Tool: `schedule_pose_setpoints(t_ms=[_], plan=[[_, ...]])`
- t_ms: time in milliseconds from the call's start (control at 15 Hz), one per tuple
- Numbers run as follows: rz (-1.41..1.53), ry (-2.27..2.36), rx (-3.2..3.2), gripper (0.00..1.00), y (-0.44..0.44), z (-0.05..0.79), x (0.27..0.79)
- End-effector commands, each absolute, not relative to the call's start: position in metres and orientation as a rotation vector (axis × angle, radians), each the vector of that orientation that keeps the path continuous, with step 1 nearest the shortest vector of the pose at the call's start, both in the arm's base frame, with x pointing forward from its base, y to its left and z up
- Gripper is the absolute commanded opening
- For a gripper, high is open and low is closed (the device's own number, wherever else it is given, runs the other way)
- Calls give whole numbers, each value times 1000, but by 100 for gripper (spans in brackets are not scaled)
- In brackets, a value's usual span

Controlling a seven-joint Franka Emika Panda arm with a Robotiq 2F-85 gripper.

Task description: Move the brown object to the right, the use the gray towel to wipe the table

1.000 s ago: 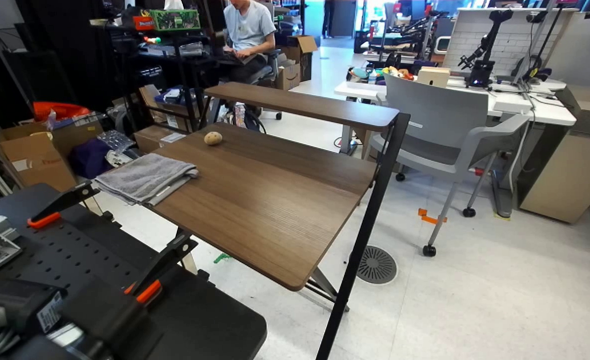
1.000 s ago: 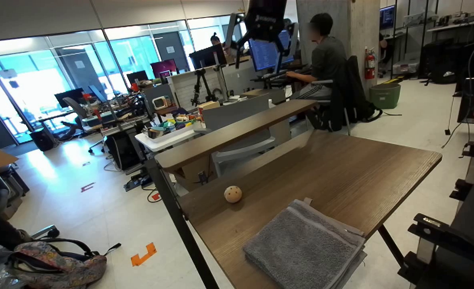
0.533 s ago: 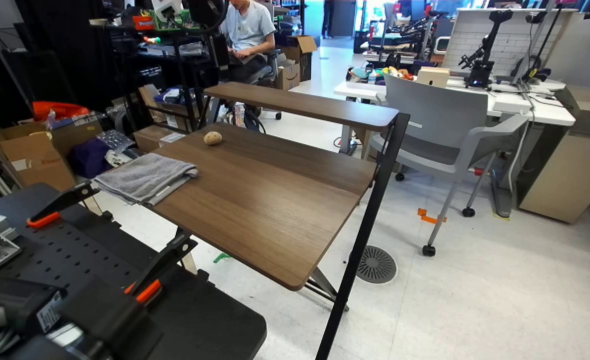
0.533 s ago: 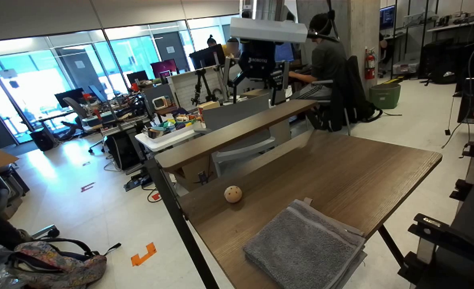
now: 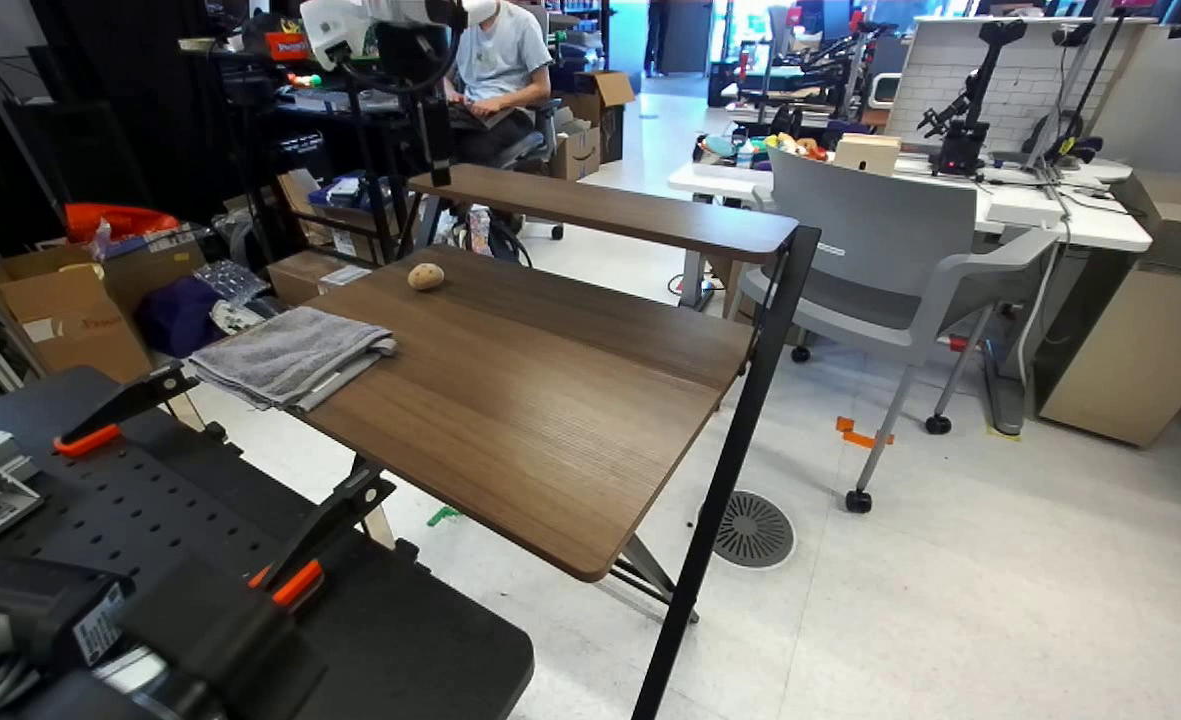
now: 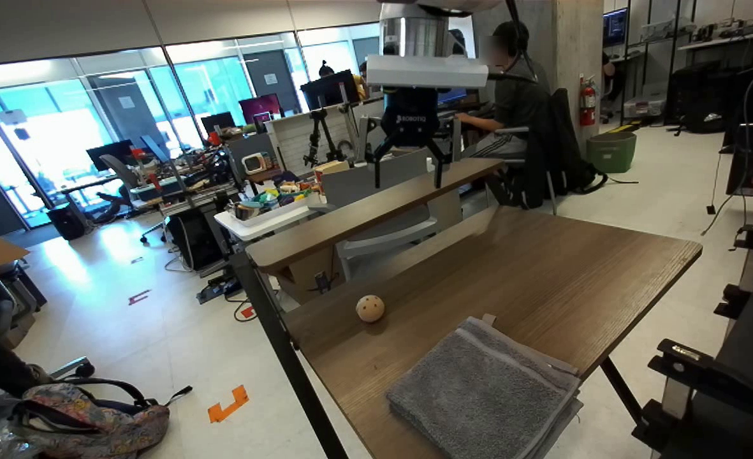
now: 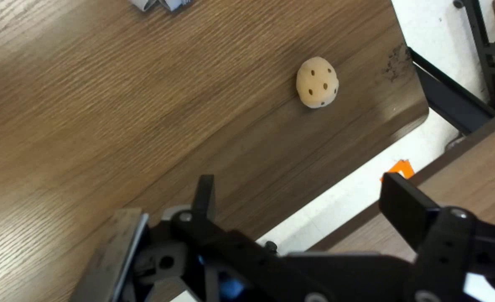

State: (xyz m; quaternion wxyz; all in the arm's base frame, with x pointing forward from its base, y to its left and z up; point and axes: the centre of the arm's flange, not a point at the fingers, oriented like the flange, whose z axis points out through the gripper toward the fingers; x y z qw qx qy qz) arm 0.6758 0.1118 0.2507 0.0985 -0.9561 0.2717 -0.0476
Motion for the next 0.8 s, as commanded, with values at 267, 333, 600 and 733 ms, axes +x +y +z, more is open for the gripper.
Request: schedule_pose_setpoints(t_ms=[267,333,600,733], plan=[[-57,760,-2938,100,152,181,708],[-65,754,-2946,100,155,168,708],[-41,774,-2961,100,162,126,709],[-46,793,-2947,100,161,111,712]])
